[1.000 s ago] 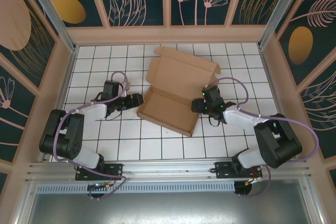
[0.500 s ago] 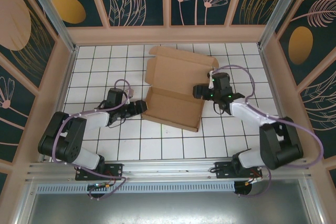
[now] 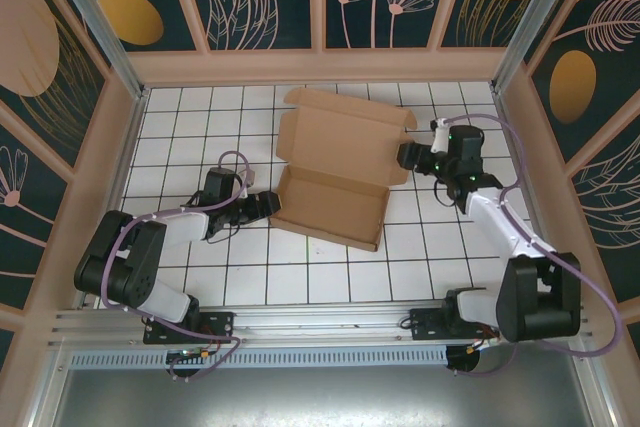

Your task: Fold the paper box

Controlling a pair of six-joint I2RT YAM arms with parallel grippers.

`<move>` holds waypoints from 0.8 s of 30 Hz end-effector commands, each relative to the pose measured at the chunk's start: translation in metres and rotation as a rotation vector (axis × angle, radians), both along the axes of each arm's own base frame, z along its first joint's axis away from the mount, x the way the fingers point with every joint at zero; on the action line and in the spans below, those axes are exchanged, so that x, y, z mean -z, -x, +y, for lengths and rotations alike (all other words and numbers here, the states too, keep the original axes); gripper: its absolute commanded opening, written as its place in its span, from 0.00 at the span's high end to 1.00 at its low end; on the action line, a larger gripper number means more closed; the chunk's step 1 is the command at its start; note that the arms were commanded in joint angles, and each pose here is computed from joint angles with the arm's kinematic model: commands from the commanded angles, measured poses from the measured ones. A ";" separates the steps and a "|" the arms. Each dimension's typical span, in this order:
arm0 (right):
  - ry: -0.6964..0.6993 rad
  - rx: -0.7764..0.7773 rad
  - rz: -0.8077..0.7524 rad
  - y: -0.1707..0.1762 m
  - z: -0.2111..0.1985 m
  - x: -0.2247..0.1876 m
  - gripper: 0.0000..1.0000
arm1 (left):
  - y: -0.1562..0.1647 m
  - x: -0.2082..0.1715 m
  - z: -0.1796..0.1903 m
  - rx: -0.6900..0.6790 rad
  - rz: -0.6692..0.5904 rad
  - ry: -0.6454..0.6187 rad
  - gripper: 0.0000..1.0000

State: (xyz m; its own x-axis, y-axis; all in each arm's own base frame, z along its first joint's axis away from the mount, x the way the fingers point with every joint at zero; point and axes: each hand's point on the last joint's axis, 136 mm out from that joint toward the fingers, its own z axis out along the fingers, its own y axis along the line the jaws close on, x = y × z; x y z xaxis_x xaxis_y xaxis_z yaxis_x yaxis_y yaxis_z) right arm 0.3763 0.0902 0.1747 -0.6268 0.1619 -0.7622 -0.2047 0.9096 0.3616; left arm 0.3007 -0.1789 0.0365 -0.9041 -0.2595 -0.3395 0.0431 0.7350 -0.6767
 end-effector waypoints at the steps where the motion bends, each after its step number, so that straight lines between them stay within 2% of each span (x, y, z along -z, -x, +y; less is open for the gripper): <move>1: -0.032 -0.140 -0.018 -0.003 0.016 -0.014 0.30 | 0.000 0.006 -0.002 0.012 0.010 -0.006 0.31; 10: -0.039 -0.150 0.024 -0.027 0.011 -0.019 0.65 | 0.001 0.009 -0.002 0.020 0.015 -0.009 0.31; 14: -0.012 -0.167 0.059 -0.033 0.007 -0.021 0.77 | 0.002 0.011 -0.002 0.022 0.020 -0.011 0.31; 17: 0.007 -0.181 0.072 -0.034 0.007 -0.021 0.96 | 0.003 0.011 -0.002 0.024 0.020 -0.008 0.31; 18: 0.015 -0.186 0.073 -0.035 0.007 -0.021 1.00 | 0.002 0.010 -0.003 0.026 0.016 -0.004 0.31; 22: 0.035 -0.191 0.054 -0.037 0.006 -0.029 1.00 | 0.002 0.006 -0.003 0.029 0.004 -0.003 0.31; 23: 0.040 -0.191 0.050 -0.037 0.005 -0.030 0.89 | 0.002 0.007 -0.003 0.030 0.005 -0.005 0.31; 24: 0.053 -0.184 0.042 -0.038 0.003 -0.032 0.71 | 0.002 0.007 -0.003 0.032 0.006 -0.006 0.31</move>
State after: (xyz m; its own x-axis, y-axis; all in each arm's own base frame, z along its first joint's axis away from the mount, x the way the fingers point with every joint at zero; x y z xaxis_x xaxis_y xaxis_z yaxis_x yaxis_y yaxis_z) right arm 0.4128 0.0946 0.1968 -0.6873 0.0334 -0.7256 -0.3327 0.8735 0.3553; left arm 0.3003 -0.1793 0.0360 -0.9055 -0.2569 -0.3378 0.0448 0.7338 -0.6779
